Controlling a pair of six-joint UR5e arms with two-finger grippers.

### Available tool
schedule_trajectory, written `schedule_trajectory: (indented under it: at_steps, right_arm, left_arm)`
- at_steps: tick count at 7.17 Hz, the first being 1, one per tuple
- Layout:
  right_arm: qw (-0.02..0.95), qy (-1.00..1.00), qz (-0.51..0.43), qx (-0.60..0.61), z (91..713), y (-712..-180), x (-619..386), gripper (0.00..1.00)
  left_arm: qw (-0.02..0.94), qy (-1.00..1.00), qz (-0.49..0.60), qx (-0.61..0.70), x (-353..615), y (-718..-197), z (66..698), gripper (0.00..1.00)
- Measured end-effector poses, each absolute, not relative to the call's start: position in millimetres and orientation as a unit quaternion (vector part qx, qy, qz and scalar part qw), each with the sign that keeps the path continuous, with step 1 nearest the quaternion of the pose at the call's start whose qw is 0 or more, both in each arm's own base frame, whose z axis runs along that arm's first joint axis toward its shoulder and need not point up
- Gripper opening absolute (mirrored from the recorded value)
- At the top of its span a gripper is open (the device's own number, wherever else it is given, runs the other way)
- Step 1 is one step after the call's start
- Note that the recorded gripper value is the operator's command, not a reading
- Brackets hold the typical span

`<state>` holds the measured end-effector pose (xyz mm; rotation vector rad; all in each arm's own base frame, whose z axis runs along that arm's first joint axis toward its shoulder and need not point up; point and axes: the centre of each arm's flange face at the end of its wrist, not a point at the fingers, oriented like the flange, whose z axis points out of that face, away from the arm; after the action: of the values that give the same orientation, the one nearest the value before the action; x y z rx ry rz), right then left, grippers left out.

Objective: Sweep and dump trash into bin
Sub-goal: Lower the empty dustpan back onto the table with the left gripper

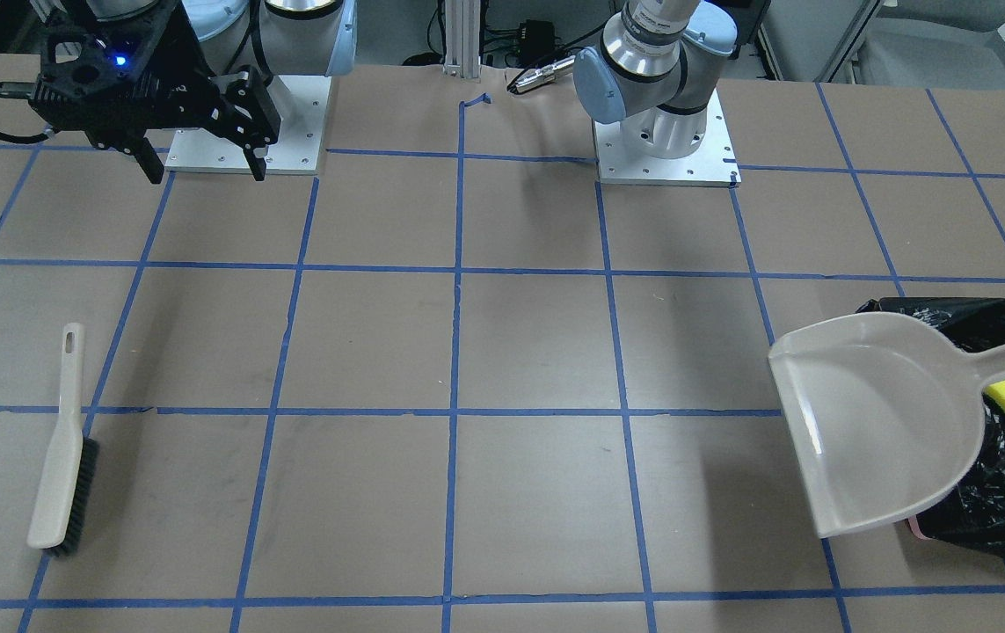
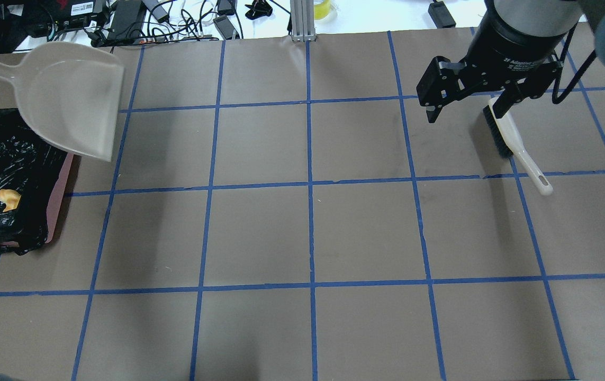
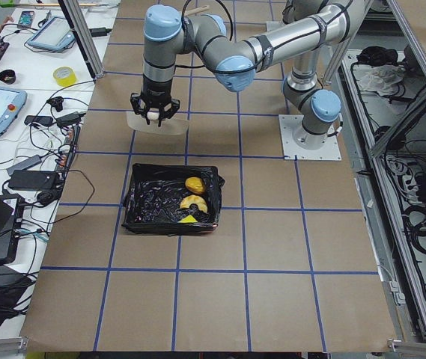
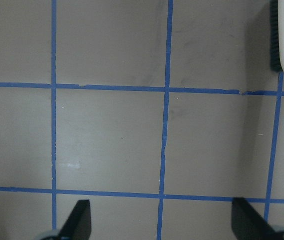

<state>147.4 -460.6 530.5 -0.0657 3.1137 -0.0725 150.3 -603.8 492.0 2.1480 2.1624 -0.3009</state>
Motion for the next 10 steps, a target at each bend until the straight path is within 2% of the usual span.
schedule_trajectory:
  at_steps: [3,6,10]
  right_arm:
    - [0.013,0.999,-0.022,-0.023,529.5,-461.1,147.3,1.00]
    - [0.012,0.999,-0.022,-0.024,529.0,-461.1,147.3,1.00]
    - [0.011,0.999,-0.022,-0.025,529.0,-461.1,147.1,1.00]
  left_arm:
    - [-0.052,0.715,-0.139,0.683,80.0,-649.3,408.2,0.00]
    - [-0.076,0.707,-0.136,0.690,46.3,-687.7,317.8,0.00]
    - [-0.074,0.682,-0.137,0.715,33.9,-683.9,279.7,0.00]
